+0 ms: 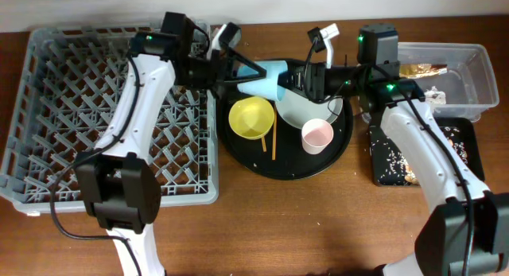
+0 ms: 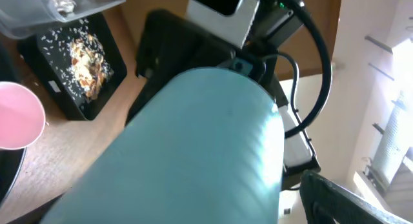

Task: Sort waste into correct bins and load items into the dishwasher rack
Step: 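Lift the blue cup and place it upside down in the dish rack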

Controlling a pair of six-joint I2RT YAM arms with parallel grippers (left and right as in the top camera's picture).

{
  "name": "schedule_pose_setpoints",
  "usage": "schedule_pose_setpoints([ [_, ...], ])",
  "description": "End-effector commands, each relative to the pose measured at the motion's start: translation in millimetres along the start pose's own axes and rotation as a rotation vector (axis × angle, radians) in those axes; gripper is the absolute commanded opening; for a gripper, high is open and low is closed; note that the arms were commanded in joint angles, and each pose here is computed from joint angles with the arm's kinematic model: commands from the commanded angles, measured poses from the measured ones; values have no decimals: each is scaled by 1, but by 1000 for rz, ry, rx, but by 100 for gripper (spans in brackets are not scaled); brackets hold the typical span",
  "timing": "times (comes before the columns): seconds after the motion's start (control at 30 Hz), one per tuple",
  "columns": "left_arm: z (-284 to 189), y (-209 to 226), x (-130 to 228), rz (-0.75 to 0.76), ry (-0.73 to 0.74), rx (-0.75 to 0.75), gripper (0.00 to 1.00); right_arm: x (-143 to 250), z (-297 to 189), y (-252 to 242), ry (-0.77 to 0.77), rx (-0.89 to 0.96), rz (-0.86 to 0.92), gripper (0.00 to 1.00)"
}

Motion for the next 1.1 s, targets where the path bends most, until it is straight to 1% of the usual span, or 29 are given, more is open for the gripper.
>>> schedule_pose_setpoints([
  [0.0,-3,-7,-3,30,-14,30,93,-4,1,7,3,-41,22,4],
  [0.03,-3,-7,-3,22,-13,30,89,-4,1,6,1,-38,23,4],
  [0.07,-3,-8,-2,13,-13,29,81,-4,1,5,0,-34,25,4],
  [0.1,-3,-8,-2,12,-13,30,78,-3,1,5,3,-34,30,4],
  [0.23,-3,-8,-2,8,-13,30,77,4,11,4,33,-32,46,4],
  [0.33,-3,-8,-1,0,-13,30,77,8,18,-9,58,-30,87,4],
  [0.43,-3,-8,-1,-3,-13,30,77,12,20,-13,88,-63,99,4],
  [0.6,-3,-8,0,-18,-13,30,76,15,20,-8,112,-115,27,4],
  [0.67,-3,-9,2,-43,-13,30,74,13,20,-7,107,-118,12,4],
  [0.77,-2,-9,3,-55,-12,30,68,12,20,-6,103,-121,1,4],
  [0.87,-1,-9,3,-55,-10,31,51,12,20,-6,103,-121,0,4],
  [0.9,-1,-9,3,-55,-10,31,48,12,20,-6,103,-121,0,5],
  [0.93,-1,-9,3,-55,-9,29,44,12,20,-6,103,-121,0,14],
  [0.97,-1,-8,3,-52,-7,21,41,12,20,-6,103,-121,0,21],
  [1.0,-3,-6,3,-44,-7,6,36,12,20,-6,103,-121,0,32],
  [1.03,-7,-5,1,-39,-15,1,34,12,20,-6,102,-120,1,40],
  [1.07,-12,-4,0,-35,-27,-5,33,12,19,-6,101,-119,1,59],
])
Point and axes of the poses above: each gripper's point midway between its finger pads, its own z axis out along the fingers, its own y axis along the line the jaws close on, x = y × z, the point moved 5 cm from there along -z, back along the fingers, and after that the axes turned 10 degrees about z, right-handed, at the moved point
